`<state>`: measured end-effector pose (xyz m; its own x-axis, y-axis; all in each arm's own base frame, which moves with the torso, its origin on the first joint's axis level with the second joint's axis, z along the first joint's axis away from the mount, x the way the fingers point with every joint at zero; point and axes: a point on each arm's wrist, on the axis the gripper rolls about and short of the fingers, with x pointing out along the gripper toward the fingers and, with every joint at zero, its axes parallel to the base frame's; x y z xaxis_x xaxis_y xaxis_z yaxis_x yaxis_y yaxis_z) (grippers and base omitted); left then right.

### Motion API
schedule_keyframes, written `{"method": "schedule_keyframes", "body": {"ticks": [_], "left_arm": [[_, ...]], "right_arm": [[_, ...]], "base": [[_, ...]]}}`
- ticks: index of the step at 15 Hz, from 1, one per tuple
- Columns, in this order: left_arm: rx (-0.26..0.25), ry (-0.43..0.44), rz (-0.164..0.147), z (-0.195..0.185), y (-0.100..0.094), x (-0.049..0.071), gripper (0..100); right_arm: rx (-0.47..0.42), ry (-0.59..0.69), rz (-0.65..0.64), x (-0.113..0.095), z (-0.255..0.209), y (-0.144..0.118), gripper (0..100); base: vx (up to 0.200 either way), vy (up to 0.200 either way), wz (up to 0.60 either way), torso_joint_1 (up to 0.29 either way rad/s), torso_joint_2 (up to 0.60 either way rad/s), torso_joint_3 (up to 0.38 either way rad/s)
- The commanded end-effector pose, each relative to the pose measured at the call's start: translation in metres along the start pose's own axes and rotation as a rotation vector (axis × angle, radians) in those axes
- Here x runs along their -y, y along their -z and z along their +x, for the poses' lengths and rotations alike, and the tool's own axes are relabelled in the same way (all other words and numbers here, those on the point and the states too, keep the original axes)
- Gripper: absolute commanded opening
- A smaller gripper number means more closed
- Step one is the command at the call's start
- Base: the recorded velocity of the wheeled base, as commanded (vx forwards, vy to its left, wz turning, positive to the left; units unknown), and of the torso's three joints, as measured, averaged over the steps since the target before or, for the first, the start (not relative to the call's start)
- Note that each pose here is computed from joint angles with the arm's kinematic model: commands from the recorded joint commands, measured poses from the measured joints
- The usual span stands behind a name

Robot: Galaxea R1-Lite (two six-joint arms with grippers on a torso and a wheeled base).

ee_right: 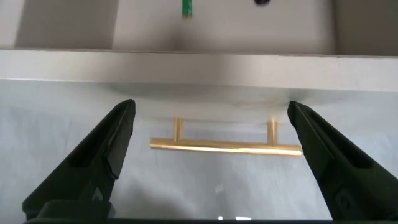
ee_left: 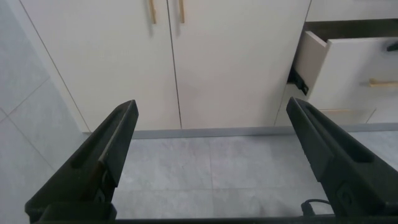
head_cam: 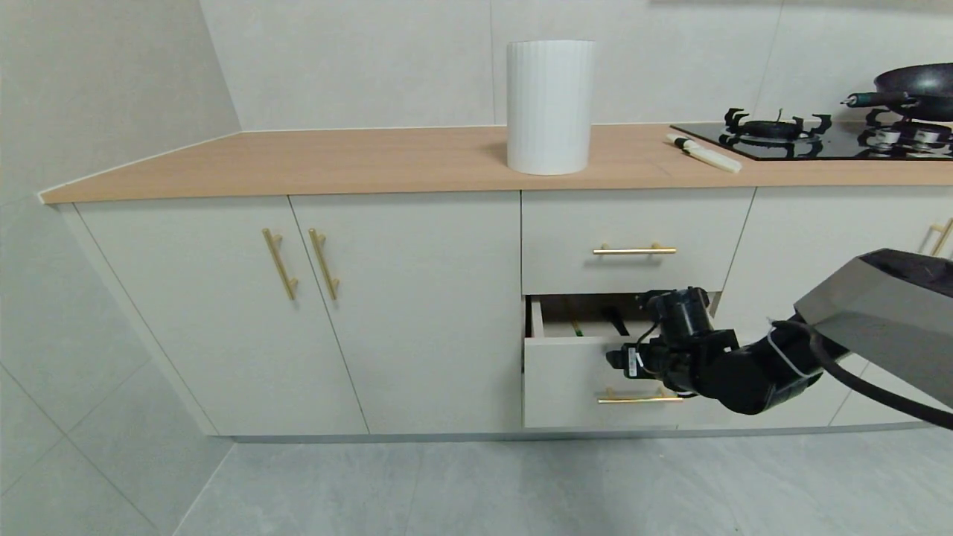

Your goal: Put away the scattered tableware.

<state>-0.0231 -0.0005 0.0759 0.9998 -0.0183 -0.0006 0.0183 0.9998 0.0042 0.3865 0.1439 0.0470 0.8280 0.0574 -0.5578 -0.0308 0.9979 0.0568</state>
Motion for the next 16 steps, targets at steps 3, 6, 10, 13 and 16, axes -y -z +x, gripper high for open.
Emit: {"method": "schedule_keyframes", "body": {"ticks": [3,6,10,13,16], "left_arm": [[-0.001,0.000,0.000,0.000,0.000,0.000,100],[0.001,0.000,0.000,0.000,0.000,0.000,100],[-0.001,0.000,0.000,0.000,0.000,0.000,100],[0.001,0.000,0.000,0.000,0.000,0.000,100],[-0.001,0.000,0.000,0.000,0.000,0.000,100]], "right_arm": [[0.029,0.044,0.020,0.008,0.033,0.016,100],[0.093,0.073,0.045,0.011,0.051,0.015,100],[0.145,0.081,0.098,0.017,0.061,0.003,100],[0.186,0.108,0.153,0.017,0.077,-0.001,100],[0.226,0.147,0.193,0.018,0.091,-0.005,100]], "base": [[0.000,0.000,0.00,0.000,0.00,0.000],[0.000,0.000,0.00,0.000,0.00,0.000],[0.000,0.000,0.00,0.000,0.00,0.000],[0.000,0.000,0.00,0.000,0.00,0.000],[0.000,0.000,0.00,0.000,0.00,0.000]]}}
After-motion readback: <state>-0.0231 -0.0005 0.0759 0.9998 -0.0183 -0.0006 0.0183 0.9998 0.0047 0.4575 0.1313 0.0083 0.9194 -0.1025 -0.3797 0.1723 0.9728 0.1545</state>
